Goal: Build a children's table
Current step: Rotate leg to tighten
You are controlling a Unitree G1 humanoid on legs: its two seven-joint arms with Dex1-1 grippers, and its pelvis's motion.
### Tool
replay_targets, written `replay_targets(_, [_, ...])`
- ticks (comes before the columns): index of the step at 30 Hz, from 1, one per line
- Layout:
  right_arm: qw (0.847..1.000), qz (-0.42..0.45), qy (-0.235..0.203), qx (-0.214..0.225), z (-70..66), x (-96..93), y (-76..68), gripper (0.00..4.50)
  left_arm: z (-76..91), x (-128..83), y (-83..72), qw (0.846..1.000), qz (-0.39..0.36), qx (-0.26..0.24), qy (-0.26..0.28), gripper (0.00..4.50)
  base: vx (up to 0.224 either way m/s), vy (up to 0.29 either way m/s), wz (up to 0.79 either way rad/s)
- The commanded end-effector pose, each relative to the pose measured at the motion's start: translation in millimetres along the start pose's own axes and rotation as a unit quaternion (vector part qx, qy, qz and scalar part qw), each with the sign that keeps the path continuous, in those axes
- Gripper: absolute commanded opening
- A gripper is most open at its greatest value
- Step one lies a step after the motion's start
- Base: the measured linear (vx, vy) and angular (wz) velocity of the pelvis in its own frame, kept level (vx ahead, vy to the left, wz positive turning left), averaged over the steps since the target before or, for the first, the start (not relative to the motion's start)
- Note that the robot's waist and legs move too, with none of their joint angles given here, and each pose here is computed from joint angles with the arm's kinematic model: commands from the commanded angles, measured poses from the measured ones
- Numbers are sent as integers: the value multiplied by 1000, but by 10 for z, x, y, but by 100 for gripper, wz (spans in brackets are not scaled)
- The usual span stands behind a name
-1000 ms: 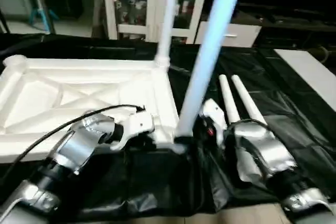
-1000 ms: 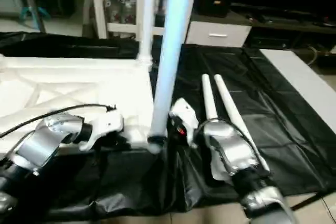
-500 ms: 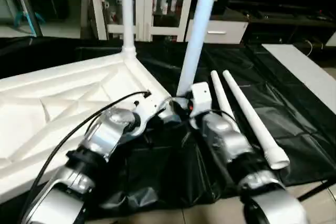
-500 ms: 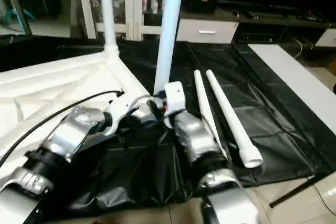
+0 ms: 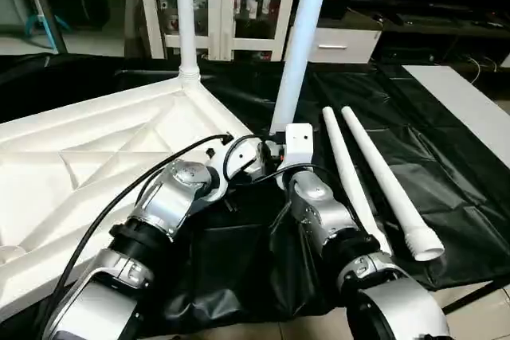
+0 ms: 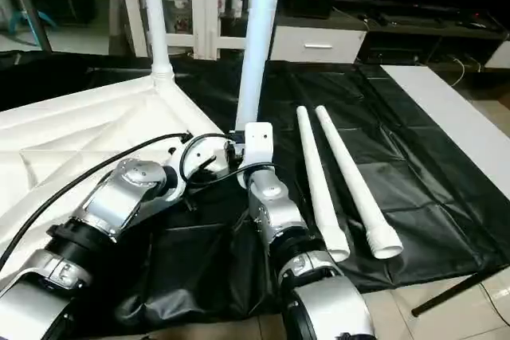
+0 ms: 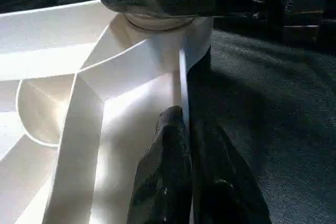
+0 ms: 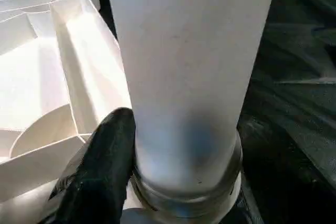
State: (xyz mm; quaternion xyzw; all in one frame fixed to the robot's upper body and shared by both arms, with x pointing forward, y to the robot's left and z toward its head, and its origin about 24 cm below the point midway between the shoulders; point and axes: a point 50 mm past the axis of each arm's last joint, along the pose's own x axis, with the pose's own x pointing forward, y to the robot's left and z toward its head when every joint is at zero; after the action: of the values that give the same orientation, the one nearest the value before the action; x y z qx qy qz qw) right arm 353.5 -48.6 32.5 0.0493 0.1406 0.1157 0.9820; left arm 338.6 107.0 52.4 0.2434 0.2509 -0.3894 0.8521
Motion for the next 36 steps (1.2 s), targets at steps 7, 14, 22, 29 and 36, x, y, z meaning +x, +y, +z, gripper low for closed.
replay_targets(7, [1000,-18,-14,-13,132,-5,-316,374,-86,-76,20,1000,-1,11,-3,0,0,0,0])
replay_targets(14, [974,172,-19,-146,289,-198,-550,397,-235,-267,-42,996,-65,49,-23,0,0,0,0])
replay_targets(22, [911,364,23,-194,312,-502,-685,397,-379,-421,-243,974,-204,95,-10,0,0,0,0])
replay_targets(29, [866,453,86,-194,145,-677,-741,397,-492,-527,-276,963,-250,96,31,0,0,0,0])
replay_targets(36, [855,474,103,-184,67,-716,-730,397,-462,-530,-297,959,-261,105,28,0,0,0,0])
